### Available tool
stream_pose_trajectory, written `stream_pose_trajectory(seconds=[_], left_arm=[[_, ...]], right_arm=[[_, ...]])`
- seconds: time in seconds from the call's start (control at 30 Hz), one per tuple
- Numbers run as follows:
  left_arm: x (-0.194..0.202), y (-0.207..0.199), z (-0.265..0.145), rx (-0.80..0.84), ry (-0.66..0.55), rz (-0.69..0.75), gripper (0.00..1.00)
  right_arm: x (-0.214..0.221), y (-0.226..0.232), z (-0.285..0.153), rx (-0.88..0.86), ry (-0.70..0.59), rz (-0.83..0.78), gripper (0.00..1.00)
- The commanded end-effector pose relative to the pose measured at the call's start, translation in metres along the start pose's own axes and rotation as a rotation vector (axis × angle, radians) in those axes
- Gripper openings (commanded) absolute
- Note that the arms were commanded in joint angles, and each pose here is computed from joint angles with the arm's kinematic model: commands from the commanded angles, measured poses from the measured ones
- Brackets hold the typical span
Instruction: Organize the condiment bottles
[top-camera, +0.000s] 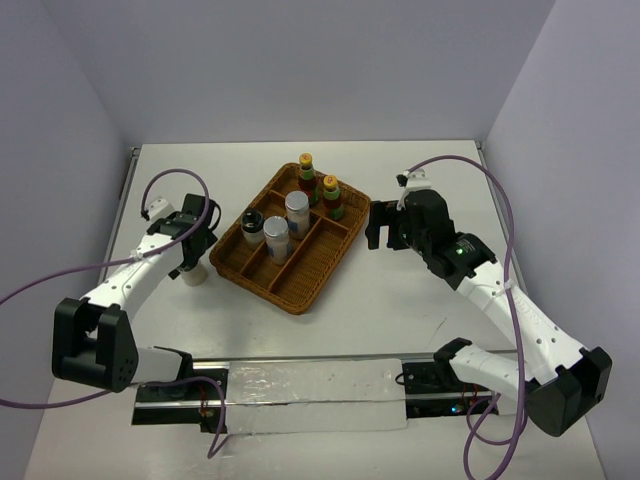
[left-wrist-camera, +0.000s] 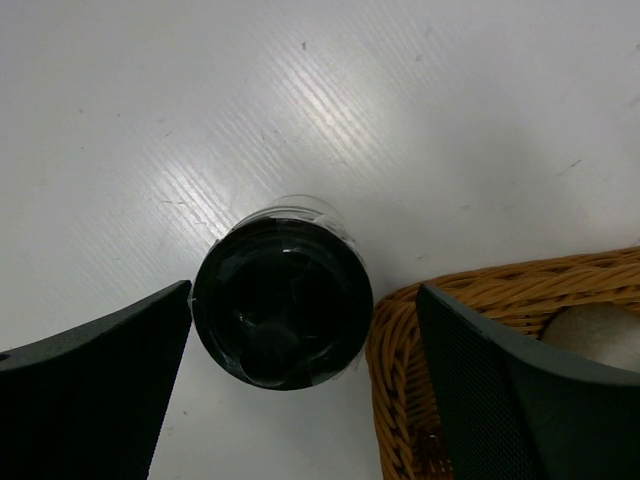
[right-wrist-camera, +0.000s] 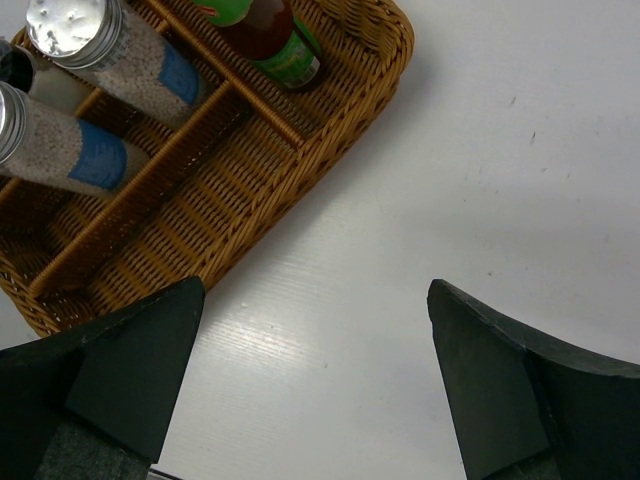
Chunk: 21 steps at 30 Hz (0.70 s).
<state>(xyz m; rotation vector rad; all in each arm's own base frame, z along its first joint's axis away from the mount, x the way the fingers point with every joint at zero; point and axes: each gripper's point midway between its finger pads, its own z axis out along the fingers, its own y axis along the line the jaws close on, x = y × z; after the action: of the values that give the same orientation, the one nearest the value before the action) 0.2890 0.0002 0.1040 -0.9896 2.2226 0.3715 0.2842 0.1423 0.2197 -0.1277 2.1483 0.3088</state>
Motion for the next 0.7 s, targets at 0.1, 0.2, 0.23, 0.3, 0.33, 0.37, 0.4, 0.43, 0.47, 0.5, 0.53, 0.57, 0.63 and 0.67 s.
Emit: stream_pose_trajectory(seconds=[0.1,0.2,0.23,0.3,0.33,0.37,0.4,0.43,0.47,0.5,0.53,0.57,0.63,0.67], left_arm=[[0.002,0.003,0.006,0.002,-0.008,-0.024,0.94],[-0.002,0.005,0.003,-0.002,-0.019,-0.029,0.84],[-0.003,0.006,0.002,-0.002,-0.023,-0.031,0.78],[-0.006,0.009,-0.001,-0.001,-0.034,-0.036,0.67],[-0.008,0.009,-0.003,0.001,-0.038,-0.038,0.64],[-0.010,0.009,-0.004,0.007,-0.044,-0.036,0.59],[-0.012,0.009,-0.006,0.010,-0.049,-0.037,0.50],[-0.014,0.010,-0.008,0.011,-0.051,-0.034,0.46],[-0.015,0.012,-0.011,0.012,-0.052,-0.030,0.40],[-0.017,0.011,-0.013,0.019,-0.053,-0.018,0.30],[-0.023,0.010,-0.019,0.031,-0.059,-0.012,0.23],[-0.024,0.011,-0.022,0.037,-0.059,0.003,0.16],[-0.037,0.011,-0.037,0.075,-0.076,0.047,0.10],[-0.041,0.008,-0.045,0.106,-0.074,0.072,0.10]], right_arm=[[-0.013,0.007,-0.002,-0.021,-0.042,0.003,1.00],[-0.013,0.007,-0.002,-0.021,-0.040,0.002,1.00],[-0.013,0.007,-0.001,-0.023,-0.040,0.002,1.00],[-0.012,0.007,-0.001,-0.023,-0.037,0.001,1.00],[-0.012,0.007,0.000,-0.025,-0.035,0.001,1.00],[-0.011,0.008,0.000,-0.027,-0.034,0.000,1.00],[-0.011,0.008,0.000,-0.028,-0.035,0.000,1.00],[-0.012,0.009,-0.001,-0.031,-0.037,0.000,1.00],[-0.011,0.010,-0.001,-0.032,-0.034,-0.002,1.00],[-0.012,0.009,-0.001,-0.030,-0.036,-0.001,1.00],[-0.012,0.010,-0.001,-0.032,-0.037,-0.003,1.00],[-0.012,0.010,-0.002,-0.032,-0.037,-0.003,1.00],[-0.015,0.010,-0.004,-0.028,-0.047,-0.002,1.00],[-0.016,0.009,-0.005,-0.023,-0.049,-0.002,1.00]])
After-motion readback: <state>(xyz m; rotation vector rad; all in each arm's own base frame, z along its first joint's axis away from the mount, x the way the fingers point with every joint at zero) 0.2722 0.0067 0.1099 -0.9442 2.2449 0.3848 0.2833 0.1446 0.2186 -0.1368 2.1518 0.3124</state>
